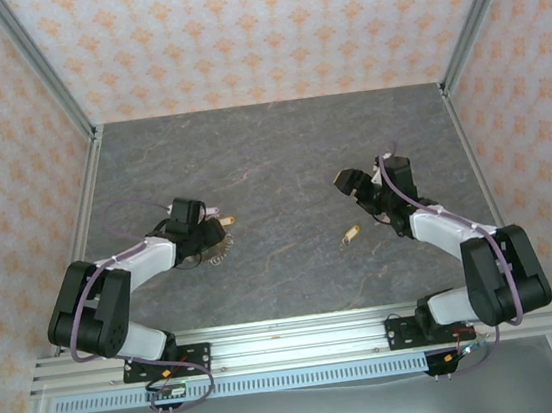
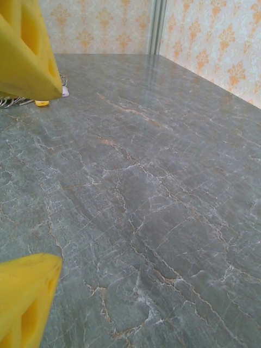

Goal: Put the keys on the keyring

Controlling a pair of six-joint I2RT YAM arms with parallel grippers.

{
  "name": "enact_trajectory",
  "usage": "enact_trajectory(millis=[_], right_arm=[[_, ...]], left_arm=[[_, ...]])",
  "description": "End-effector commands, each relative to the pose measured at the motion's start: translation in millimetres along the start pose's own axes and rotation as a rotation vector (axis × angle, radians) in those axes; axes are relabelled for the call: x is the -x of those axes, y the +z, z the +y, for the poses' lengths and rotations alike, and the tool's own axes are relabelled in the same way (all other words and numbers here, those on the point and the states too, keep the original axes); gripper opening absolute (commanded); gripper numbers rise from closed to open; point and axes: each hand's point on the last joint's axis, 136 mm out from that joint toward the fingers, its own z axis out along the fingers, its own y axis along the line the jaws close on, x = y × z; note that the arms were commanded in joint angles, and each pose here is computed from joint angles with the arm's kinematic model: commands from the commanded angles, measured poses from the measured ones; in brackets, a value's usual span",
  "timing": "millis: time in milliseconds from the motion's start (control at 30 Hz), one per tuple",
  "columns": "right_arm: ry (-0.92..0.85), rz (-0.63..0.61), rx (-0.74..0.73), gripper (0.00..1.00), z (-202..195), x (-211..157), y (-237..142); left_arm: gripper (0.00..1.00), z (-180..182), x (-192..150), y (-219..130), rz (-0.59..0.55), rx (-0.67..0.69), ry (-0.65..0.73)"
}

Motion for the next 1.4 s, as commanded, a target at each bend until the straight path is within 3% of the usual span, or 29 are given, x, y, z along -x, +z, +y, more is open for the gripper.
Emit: enact_trajectory(millis=[0,500,667,833,967,1200,1367], right_arm=[[-0.012,-0.018,0.044,0.74,17.5,8.5,1.5],[-0.100,0.158,0.080,0.62,38.7,-26.1,30.6],[-0.116,0.176,0.070,0.59,39.6,-30.3,35.0],[-0.177,0.236,0.076,0.59,48.8,-46.0,41.2],[-0.264,0.333,0.059,0.57,63.6,-72.8,59.9],[-0.358,0.467,0.068,0.45,90.0,-120.2,101.1],[-0.397,0.540,0.065,0.42,97.7,-148.3,122.6]], left_arm=[[0.51,-17.5,-17.0,-4.7,0.040,-0.072,0.077],[0.29,-117.1,-91.1,-7.0,0.169,-0.299,0.479],[0.29,-150.3,-106.5,-24.1,0.155,-0.383,0.576],[0.40,-123.6,-76.1,-41.3,-0.008,-0.252,0.492],[0.48,-93.0,-61.1,-56.1,-0.110,-0.174,0.332],[0.54,-65.8,-60.4,-70.6,-0.147,-0.151,0.147],[0.56,-63.0,-67.2,-65.1,-0.111,-0.166,0.057]])
